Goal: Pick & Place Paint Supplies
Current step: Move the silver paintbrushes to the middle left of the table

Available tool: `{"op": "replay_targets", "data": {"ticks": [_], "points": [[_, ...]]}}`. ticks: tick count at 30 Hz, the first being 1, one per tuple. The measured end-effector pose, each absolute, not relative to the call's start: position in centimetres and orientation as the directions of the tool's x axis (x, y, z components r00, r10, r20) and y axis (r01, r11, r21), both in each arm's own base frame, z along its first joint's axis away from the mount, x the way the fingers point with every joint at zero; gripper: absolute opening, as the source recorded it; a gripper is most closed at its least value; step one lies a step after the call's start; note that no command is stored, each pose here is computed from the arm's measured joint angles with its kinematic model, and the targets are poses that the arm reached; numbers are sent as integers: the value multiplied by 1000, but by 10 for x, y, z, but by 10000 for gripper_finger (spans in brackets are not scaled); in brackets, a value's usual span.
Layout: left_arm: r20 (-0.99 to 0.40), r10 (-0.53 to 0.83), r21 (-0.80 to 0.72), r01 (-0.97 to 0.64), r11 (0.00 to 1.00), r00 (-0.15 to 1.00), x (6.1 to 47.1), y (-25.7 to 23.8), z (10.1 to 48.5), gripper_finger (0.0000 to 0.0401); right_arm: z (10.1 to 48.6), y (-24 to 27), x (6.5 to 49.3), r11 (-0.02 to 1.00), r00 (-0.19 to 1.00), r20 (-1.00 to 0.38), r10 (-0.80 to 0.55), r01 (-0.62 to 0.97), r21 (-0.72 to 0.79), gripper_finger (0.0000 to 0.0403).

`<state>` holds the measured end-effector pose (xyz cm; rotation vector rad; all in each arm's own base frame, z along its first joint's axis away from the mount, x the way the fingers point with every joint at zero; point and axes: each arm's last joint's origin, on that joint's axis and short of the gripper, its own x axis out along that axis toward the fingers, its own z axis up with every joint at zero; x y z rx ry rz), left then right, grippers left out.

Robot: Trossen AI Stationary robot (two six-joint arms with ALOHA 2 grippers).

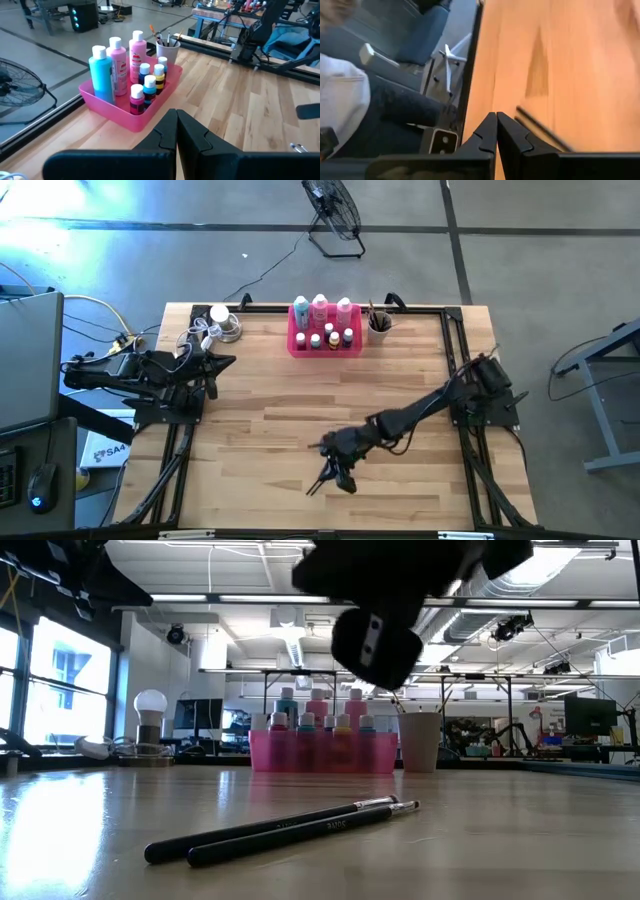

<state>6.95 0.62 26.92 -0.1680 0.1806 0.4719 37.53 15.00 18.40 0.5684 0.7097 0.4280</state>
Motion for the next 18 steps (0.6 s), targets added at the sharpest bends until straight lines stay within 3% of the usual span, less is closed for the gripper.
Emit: {"op": "replay_targets", "data": {"ticks": [9, 18], "points": [[-213, 423, -149, -457, 877, 881, 70, 6, 269, 0, 138, 181, 371, 766, 614, -569, 547, -93, 636, 2], [-219, 379, -210, -423, 882, 899, 70, 5, 269, 0, 113, 193, 372, 779, 655, -585, 478, -8, 627, 2]]}}
